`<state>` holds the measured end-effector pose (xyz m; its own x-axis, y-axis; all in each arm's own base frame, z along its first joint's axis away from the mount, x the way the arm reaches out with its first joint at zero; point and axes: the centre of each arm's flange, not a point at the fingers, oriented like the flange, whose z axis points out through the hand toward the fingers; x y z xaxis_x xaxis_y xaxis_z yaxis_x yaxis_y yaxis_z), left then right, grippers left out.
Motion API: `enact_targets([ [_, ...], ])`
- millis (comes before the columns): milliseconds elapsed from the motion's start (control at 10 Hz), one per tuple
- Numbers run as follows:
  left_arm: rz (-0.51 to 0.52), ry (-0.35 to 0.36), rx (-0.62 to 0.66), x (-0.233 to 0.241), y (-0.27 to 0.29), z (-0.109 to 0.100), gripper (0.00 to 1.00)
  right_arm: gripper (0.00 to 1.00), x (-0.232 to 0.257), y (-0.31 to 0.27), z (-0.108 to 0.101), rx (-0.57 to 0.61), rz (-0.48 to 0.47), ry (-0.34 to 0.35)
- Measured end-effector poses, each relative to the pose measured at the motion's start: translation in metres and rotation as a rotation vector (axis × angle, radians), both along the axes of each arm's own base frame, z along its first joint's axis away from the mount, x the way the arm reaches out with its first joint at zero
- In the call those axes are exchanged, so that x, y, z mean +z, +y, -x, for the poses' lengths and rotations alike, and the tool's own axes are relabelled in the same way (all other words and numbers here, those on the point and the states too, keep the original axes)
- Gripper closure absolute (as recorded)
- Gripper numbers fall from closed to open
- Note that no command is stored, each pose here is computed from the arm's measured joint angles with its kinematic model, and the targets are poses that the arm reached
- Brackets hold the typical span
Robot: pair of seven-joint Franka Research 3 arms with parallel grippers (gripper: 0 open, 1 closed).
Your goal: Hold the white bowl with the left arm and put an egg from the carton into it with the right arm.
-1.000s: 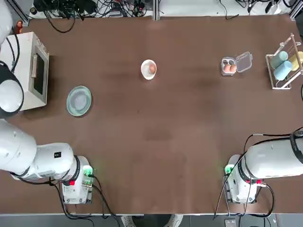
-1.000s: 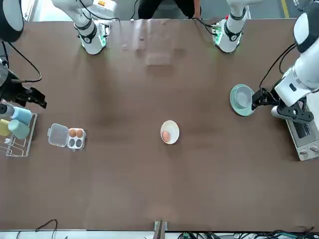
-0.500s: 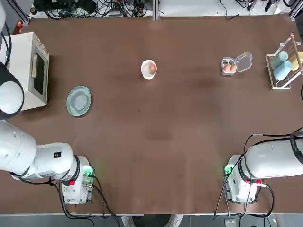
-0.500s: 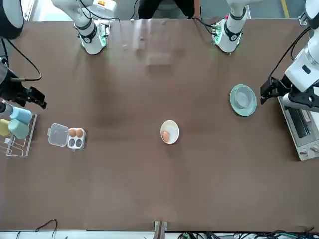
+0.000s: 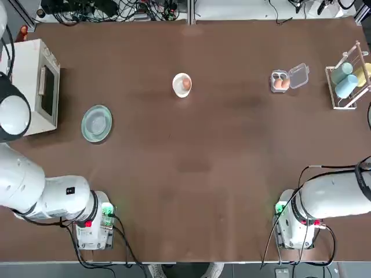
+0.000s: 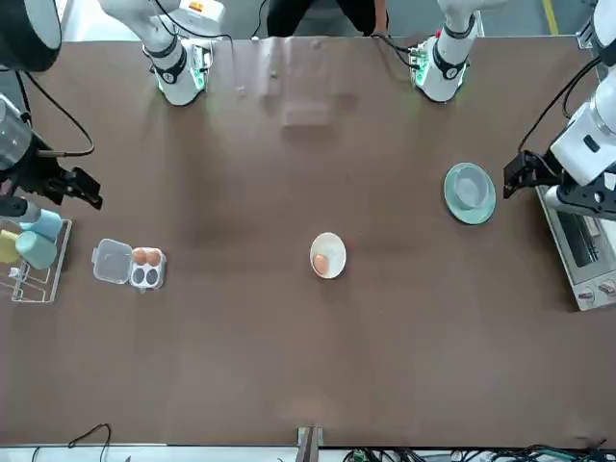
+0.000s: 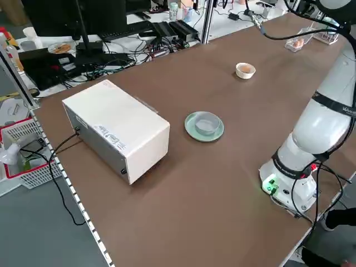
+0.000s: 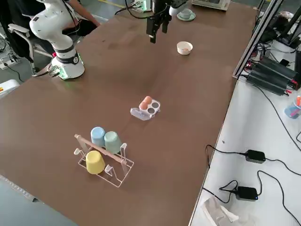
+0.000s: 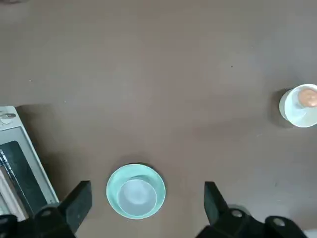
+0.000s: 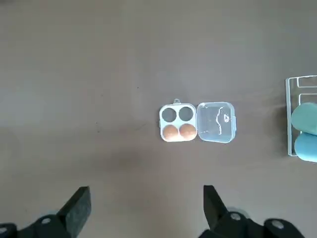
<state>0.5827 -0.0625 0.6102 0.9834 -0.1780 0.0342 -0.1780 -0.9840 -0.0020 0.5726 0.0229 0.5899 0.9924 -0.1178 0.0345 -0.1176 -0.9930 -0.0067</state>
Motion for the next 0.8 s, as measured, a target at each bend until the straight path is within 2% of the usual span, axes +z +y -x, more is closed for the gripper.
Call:
enact_targets([
  [800, -0.009, 0.039, 0.001, -0.023, -0.004, -0.014, 0.00, 0.00, 0.004, -0.003, 0.000, -0.015, -0.001, -0.015],
])
